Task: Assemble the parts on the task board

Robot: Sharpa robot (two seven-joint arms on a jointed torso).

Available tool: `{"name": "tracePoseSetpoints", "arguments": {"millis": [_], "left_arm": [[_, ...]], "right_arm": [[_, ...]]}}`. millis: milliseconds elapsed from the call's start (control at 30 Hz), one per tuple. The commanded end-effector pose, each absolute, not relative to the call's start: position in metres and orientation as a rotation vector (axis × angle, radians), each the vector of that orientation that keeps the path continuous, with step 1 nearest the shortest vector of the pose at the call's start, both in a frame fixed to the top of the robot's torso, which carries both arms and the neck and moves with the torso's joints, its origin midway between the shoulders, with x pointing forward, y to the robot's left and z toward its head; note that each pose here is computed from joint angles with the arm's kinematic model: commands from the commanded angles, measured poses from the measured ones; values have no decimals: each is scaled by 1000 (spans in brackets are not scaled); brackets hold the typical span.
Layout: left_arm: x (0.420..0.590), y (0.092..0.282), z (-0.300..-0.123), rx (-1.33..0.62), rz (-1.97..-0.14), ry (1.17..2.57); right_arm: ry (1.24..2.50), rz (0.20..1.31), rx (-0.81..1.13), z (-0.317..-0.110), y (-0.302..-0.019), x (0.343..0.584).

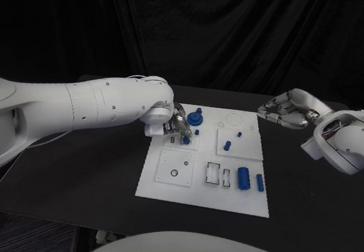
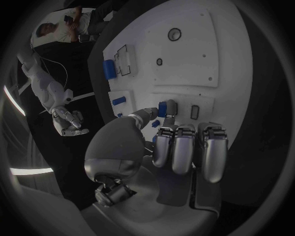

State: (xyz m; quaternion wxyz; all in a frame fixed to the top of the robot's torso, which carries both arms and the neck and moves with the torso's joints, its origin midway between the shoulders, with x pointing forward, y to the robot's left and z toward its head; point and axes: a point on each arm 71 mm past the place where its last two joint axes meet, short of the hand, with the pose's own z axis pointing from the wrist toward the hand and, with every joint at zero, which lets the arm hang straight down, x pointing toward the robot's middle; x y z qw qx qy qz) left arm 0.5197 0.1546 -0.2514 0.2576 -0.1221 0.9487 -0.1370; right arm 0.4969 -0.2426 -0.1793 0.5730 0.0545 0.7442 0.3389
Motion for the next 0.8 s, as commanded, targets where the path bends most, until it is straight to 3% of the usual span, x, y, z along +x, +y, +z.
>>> {"name": "tracePoseSetpoints", "arguments": {"millis": [33,800], "left_arm": [[519,155,-252,-346,-374,2562],[517,167,-252,-374,-345,2560]], "right_arm": [[1768,776,135,-182,-244,496],[1787,774,136,-183,-246,495]]}}
